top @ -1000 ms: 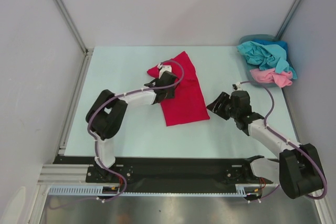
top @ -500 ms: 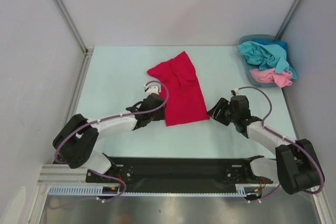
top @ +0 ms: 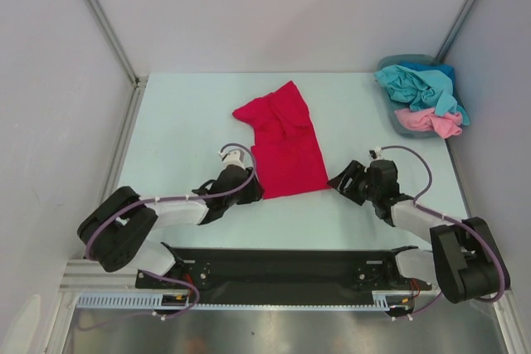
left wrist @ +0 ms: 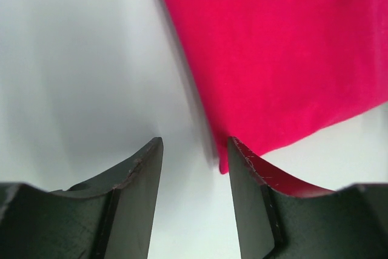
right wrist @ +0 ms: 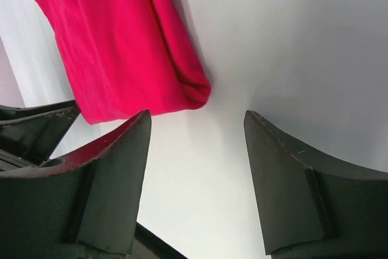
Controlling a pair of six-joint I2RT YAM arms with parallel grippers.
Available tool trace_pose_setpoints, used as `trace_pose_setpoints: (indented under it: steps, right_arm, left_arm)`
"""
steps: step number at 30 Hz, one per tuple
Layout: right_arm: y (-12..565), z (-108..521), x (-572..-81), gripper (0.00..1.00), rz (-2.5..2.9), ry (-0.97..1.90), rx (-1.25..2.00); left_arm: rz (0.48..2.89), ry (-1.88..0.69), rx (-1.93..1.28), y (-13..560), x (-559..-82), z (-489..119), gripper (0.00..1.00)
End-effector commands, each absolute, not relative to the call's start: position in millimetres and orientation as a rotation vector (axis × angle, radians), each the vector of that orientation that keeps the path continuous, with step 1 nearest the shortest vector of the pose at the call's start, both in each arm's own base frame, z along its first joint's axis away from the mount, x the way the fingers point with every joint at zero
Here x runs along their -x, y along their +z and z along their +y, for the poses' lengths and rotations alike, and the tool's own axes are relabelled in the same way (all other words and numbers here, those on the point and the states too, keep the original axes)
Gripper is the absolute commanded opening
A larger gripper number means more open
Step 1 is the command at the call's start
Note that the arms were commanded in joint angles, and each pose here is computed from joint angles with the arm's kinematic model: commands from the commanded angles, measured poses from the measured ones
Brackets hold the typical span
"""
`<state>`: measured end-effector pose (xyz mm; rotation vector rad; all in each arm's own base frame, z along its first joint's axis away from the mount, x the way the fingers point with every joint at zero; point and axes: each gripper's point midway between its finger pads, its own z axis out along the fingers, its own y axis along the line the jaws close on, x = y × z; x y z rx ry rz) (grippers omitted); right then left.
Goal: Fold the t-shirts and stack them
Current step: Fold the tshirt
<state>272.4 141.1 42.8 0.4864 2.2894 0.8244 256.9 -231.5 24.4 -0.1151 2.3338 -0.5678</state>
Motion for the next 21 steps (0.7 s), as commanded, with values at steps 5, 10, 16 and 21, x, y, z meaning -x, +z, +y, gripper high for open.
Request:
trace_pose_setpoints:
  steps: [5,10,16,21]
  right_arm:
    - [43.4,145.7,-279.5,0.68,2.196,0.949,-0.507]
    - [35.0,148.7,-280.4,0.68,2.204,0.973,-0.532]
    - [33.8,156.7,-284.1,0.68,2.209,0.986,-0.526]
    - [30.3,166.8,-284.5,0.68,2.224,0.985,-0.508]
  left_arm:
    - [2.308,-0.780,0.144,20.0,-245.8,-252.8,0.53]
    - [2.310,-0.829,0.146,15.7,-239.9,-260.5,0.52]
    - [2.311,-0.849,0.131,16.3,-241.8,-273.0,0.52]
    - [2.307,-0.857,0.122,18.8,-244.6,-279.8,0.52]
